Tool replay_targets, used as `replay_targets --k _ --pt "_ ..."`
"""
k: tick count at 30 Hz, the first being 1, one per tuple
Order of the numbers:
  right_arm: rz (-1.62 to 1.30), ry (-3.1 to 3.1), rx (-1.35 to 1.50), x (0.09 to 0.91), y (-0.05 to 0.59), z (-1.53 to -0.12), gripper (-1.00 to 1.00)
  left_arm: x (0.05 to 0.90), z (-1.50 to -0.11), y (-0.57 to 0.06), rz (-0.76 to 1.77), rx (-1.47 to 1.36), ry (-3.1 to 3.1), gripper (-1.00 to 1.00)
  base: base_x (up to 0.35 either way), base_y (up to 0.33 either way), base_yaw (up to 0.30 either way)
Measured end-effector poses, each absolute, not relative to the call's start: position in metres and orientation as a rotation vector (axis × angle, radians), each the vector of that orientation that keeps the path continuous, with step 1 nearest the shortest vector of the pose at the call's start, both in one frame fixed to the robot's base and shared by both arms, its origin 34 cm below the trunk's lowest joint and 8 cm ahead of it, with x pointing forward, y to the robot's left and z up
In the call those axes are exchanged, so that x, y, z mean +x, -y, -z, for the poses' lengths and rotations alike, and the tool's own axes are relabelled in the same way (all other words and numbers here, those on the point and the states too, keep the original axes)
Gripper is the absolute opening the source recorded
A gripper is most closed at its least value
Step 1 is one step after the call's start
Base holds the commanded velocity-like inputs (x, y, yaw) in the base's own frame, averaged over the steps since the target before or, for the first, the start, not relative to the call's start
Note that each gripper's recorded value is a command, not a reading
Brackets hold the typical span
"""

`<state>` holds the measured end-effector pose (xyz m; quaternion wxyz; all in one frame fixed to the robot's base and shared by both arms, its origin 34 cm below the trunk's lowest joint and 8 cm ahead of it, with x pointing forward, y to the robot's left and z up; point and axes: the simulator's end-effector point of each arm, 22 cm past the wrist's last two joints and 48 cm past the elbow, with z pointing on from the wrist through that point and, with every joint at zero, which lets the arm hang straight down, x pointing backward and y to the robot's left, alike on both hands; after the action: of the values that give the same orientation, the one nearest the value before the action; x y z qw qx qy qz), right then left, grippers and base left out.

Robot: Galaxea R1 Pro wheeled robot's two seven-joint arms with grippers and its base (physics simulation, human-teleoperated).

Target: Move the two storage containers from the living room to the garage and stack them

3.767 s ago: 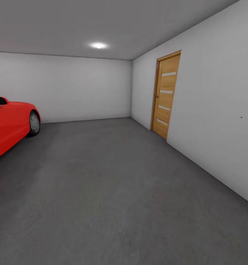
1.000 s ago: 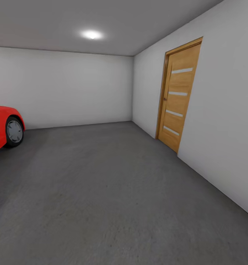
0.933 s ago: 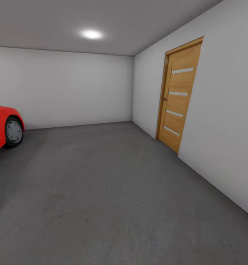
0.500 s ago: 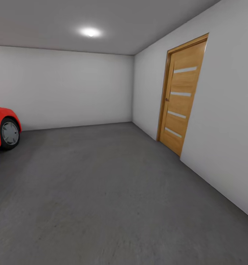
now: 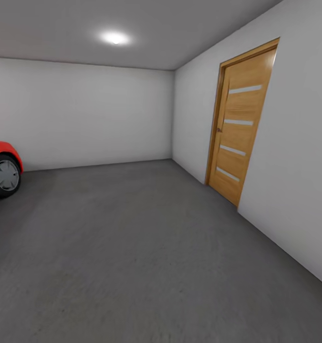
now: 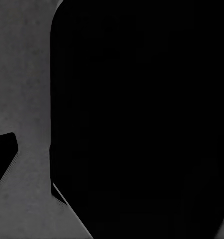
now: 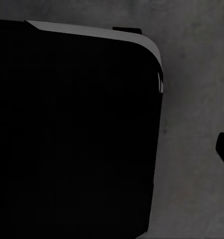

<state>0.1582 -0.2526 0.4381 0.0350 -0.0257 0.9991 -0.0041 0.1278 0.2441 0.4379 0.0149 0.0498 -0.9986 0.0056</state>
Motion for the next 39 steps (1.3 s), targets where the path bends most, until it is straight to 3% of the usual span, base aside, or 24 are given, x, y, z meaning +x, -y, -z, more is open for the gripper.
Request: replay_targets --k 39 --pt "0.003 -3.072 -0.076 0.1578 0.2512 -0.438 1.0 0.1279 -0.4379 -0.2429 -0.02 0.155 3.108 1.0 0.324 0.0 -0.009"
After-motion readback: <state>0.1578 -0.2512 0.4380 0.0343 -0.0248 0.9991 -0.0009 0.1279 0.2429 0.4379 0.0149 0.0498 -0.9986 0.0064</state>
